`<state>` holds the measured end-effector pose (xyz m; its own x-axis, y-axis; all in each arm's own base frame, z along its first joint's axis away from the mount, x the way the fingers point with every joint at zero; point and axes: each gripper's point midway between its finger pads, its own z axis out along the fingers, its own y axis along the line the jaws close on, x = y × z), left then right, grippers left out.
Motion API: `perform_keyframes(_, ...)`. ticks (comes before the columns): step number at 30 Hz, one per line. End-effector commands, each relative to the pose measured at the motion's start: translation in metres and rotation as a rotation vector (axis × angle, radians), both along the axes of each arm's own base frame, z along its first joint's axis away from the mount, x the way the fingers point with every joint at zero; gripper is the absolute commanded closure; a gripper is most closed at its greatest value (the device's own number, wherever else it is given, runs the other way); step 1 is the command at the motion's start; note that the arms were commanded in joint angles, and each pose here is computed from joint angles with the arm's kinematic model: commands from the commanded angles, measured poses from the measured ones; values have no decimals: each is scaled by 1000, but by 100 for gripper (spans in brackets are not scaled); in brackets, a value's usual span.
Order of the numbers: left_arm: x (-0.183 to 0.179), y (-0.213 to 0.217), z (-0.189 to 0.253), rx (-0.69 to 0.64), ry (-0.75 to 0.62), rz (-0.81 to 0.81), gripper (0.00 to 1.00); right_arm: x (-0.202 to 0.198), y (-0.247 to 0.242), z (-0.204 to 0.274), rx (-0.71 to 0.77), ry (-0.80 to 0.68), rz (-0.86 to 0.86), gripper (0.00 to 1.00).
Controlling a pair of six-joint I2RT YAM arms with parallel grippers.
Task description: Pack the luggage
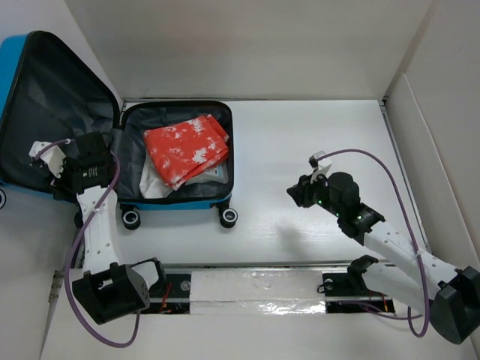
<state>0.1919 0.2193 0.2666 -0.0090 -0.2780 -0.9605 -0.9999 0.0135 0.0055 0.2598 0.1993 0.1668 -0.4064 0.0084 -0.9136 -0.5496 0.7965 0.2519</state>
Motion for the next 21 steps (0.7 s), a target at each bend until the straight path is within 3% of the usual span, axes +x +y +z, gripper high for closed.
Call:
perform_keyframes(1,12,6,29,30,-65,3,62,10,4,20,7,-53,-12,62)
perform_keyframes(3,16,7,35,32,-80,-2,65,11,7,15,-9,-37,-6,62)
perform_keyframes(6,22,5,37,17,-105,-30,87,13,6,13,-19,-32,-15,62)
perform_keyframes(7,23,2,41,9,-142,-57,100,14,6,13,-19,-32,-18,62)
perform_keyframes(12,53,-49,48,1,-268,-352,100,20,8,6,-31,-10,-28,62)
perform_keyframes(21,70,-138,44,-77,-413,-861,100,22,36,0,-52,38,13,61)
